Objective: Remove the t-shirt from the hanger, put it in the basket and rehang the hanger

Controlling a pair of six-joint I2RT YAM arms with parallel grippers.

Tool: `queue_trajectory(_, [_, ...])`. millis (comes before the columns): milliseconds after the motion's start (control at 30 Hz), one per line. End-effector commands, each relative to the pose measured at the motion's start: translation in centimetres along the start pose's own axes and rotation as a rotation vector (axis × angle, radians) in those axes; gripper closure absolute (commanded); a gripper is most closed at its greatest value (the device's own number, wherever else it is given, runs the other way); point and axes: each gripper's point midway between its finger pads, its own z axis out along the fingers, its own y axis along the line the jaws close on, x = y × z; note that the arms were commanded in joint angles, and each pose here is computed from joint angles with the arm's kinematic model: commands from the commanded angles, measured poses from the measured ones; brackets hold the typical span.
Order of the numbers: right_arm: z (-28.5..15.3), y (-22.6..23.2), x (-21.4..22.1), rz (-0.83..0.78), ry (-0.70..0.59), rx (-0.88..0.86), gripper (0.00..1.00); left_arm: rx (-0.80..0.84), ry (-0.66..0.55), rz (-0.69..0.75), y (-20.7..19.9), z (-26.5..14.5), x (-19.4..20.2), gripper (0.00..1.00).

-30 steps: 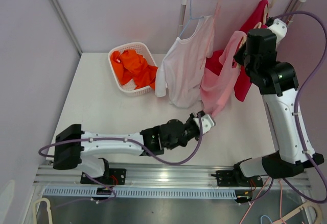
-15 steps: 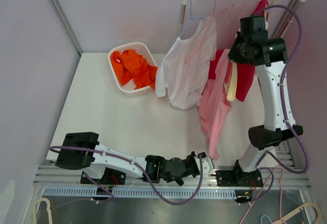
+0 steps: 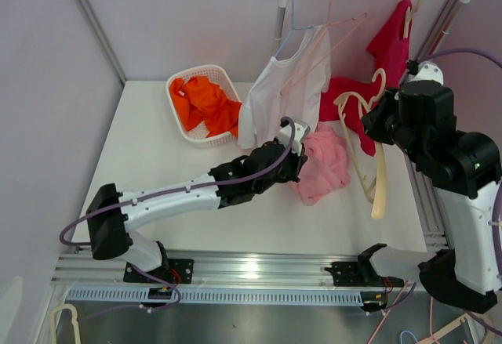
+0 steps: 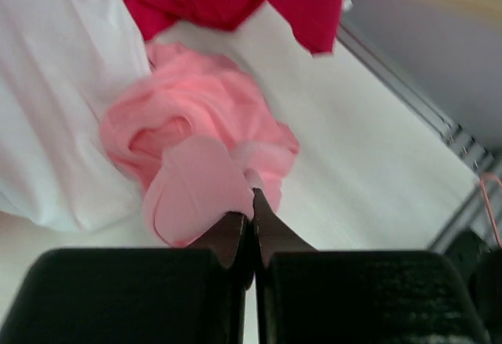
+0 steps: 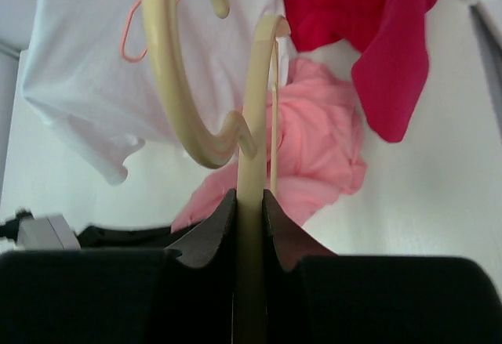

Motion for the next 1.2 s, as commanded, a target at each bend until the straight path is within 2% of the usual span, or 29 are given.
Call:
queue_trajectory(0, [2.5, 0.1, -3.0, -0.033, -0.170, 0.044, 1.00, 0.159, 0.090, 0.015, -2.4, -3.0, 2.3, 1.00])
queue_trajectory(67, [2.9, 0.2, -4.7, -0.076, -0.260, 0.047, 1.00, 0.227, 0.015, 0.104, -2.5, -5.8, -1.0, 1.00])
queue_trajectory(100, [3.1, 0.8, -6.5, -0.060, -0.334, 0.034, 1.00, 0.181, -0.032, 0.127, -1.6, -6.8, -3.4, 0.99])
queue_trajectory(167, [3.7, 0.2, -8.4, -0.062, -0.386, 0.066, 1.00, 0.141, -0.131, 0.144, 0.7, -9.9, -9.8, 1.00])
queue_trajectory(200, [5.2, 0.4, -8.9, -0.065, -0.376, 0.075, 1.00, 0.141, -0.138, 0.140, 1.7, -10.5, -11.2, 0.99])
queue_trajectory(267, [5.4, 0.3, -11.4, -0.035, -0.406, 0.062, 1.00, 0.127, -0.188, 0.102, 4.3, -12.6, -16.6, 0.99])
queue_trajectory(300, [7.3, 0.4, -11.6, -0.043, -0.381, 0.076, 1.00, 0.119, -0.181, 0.093, 5.3, -12.8, -17.5, 0.99])
queue_trajectory(333, [7.8, 0.6, -12.2, -0.043, -0.383, 0.072, 1.00, 0.140, -0.215, 0.082, 5.4, -14.0, -20.0, 0.99])
queue_trajectory(367, [7.1, 0.4, -14.1, -0.027, -0.426, 0.074, 1.00, 0.088, -0.206, 0.072, 7.4, -14.1, -21.3, 0.99])
queue_trajectory(400, [8.9, 0.5, -14.3, -0.042, -0.411, 0.091, 1.00, 0.085, -0.191, 0.074, 8.0, -14.1, -21.7, 0.99])
queue_trajectory(467, [9.7, 0.8, -15.7, -0.049, -0.427, 0.084, 1.00, 0.101, -0.265, 0.104, 8.0, -16.9, -26.0, 0.99])
queue_trajectory(500, [9.1, 0.9, -17.4, -0.037, -0.475, 0.077, 1.00, 0.117, -0.223, 0.135, 7.9, -16.4, -25.3, 0.99])
queue_trajectory(567, [10.9, 1.0, -18.3, -0.061, -0.484, 0.084, 1.00, 0.128, -0.272, 0.207, 7.6, -17.7, -26.6, 0.99])
queue_trajectory(600, [11.3, 1.2, -19.4, -0.067, -0.522, 0.081, 1.00, 0.109, -0.351, 0.224, 7.7, -19.4, -28.3, 0.99])
queue_trajectory(700, [12.3, 1.4, -21.2, -0.072, -0.579, 0.059, 1.00, 0.047, -0.450, 0.262, 8.8, -21.1, -30.0, 0.99])
queue_trajectory(767, [13.6, 0.6, -22.2, -0.063, -0.590, 0.065, 1.00, -0.013, -0.556, 0.277, 10.0, -22.6, -32.8, 0.99])
queue_trajectory(833, [13.4, 0.7, -23.6, -0.057, -0.618, 0.034, 1.00, -0.077, -0.611, 0.288, 12.0, -22.1, -35.0, 0.99])
queue_trajectory(900, [15.0, 0.5, -23.5, -0.041, -0.593, 0.031, 1.00, -0.139, -0.673, 0.286, 13.6, -21.8, -36.8, 0.99])
queue_trajectory(933, [15.2, 0.4, -23.7, -0.034, -0.594, 0.022, 1.00, -0.174, -0.768, 0.286, 14.6, -22.5, -39.0, 0.99])
queue_trajectory(967, [15.5, 0.5, -23.9, -0.021, -0.599, 0.006, 1.00, -0.186, -0.774, 0.281, 15.6, -20.9, -39.2, 0.99])
queue_trajectory(1033, [16.5, 0.4, -23.6, -0.018, -0.586, -0.006, 1.00, -0.182, -0.802, 0.247, 17.3, -19.8, -40.3, 1.00])
queue_trajectory(1067, [16.7, 0.3, -23.8, -0.016, -0.590, -0.012, 1.00, -0.167, -0.848, 0.249, 17.5, -19.7, -42.4, 0.99])
queue_trajectory(1133, [17.7, 0.5, -23.6, -0.017, -0.577, -0.036, 1.00, -0.130, -0.845, 0.250, 18.7, -18.3, -43.2, 1.00])
queue_trajectory(1167, [17.9, 0.5, -23.8, -0.018, -0.582, -0.042, 1.00, -0.110, -0.950, 0.288, 17.3, -21.3, -45.8, 0.99])
